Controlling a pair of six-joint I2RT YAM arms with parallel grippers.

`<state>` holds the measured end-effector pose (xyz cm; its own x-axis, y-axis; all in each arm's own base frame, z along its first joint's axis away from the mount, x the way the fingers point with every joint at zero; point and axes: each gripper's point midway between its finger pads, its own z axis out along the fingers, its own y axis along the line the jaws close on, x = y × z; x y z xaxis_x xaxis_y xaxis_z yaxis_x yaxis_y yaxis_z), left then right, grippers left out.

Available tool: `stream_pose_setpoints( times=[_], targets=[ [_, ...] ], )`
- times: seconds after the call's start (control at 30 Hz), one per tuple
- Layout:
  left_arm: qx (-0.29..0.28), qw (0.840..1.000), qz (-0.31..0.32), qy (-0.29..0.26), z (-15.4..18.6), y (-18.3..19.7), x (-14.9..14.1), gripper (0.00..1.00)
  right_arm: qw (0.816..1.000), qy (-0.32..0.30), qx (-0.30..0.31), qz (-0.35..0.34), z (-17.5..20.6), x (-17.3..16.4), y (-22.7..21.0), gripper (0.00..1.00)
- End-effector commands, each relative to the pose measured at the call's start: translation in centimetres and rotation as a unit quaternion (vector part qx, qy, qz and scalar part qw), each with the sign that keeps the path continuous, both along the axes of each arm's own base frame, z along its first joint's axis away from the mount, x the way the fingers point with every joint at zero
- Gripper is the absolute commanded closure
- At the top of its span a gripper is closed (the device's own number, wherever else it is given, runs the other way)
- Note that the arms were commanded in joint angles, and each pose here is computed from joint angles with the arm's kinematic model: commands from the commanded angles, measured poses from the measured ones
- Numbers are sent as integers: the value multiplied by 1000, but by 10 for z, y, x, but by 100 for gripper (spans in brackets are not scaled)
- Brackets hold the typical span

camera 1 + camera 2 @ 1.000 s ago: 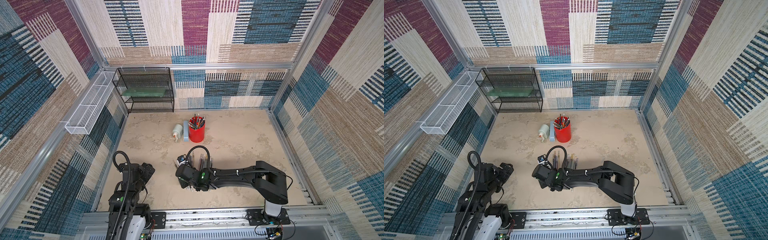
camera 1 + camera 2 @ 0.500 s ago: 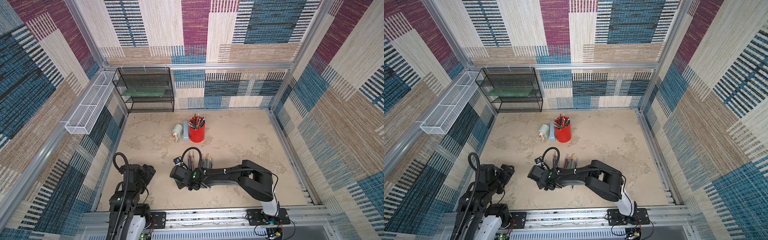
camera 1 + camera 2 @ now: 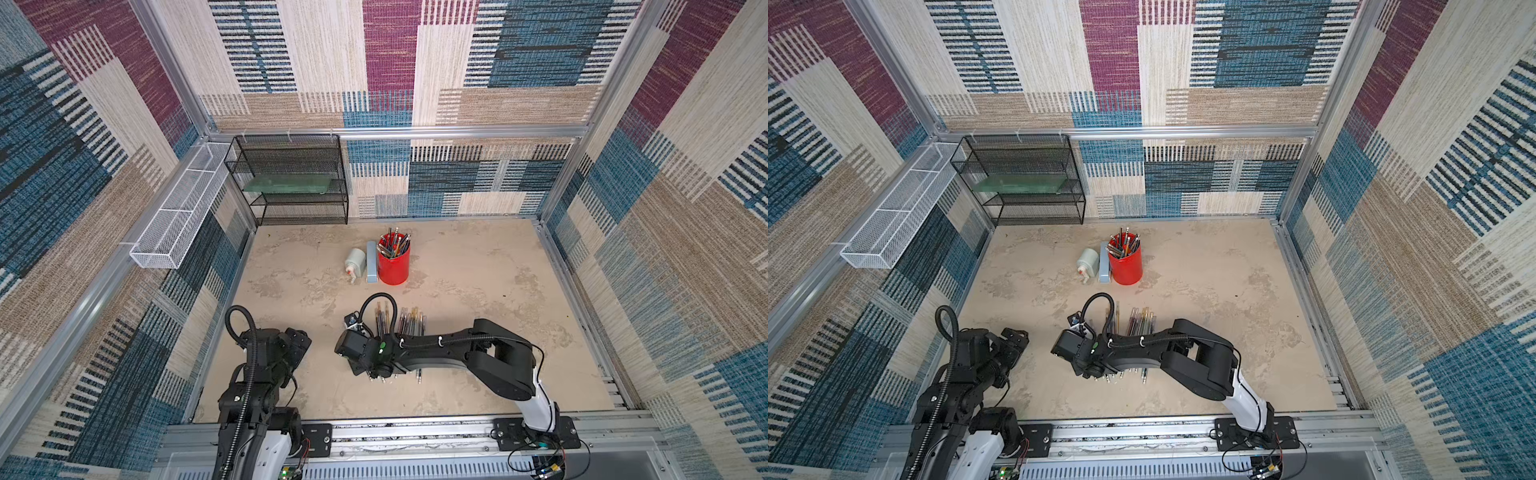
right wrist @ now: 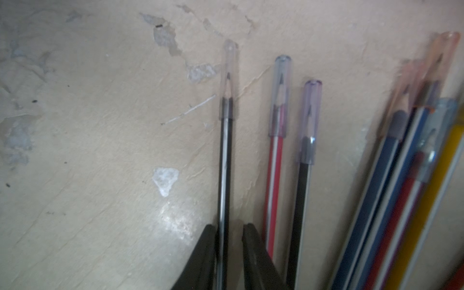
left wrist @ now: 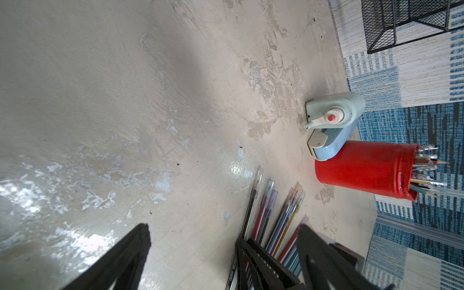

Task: Remove the protective cover of the pencils
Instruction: Pick up the pencil from the center of the board.

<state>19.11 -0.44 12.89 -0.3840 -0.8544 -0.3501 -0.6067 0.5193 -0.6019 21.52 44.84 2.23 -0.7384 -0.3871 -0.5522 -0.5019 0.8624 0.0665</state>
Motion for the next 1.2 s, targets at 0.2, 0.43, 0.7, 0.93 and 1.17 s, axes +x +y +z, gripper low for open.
stream_pose_setpoints(
  times=[0.2, 0.43, 0.7, 0.93, 1.17],
  targets=[
    [-15, 999, -39, -17, 1, -13, 7, 7, 999, 29, -17, 2, -16, -11, -2, 84],
    [-16, 999, -46, -21, 2, -15, 8, 8, 1000, 30, -1, 5, -10, -11, 11, 90],
    [-27, 997, -63, -30, 4, -22, 11, 9, 999, 22, 35, 11, 12, -15, 24, 97],
    [-51, 993, -89, -54, 10, -34, 17, 10, 997, 6, 71, 15, 37, -24, 29, 100],
    [-74, 989, -106, -66, 11, -44, 21, 12, 993, 0, 119, 14, 61, -30, 28, 100]
  ],
)
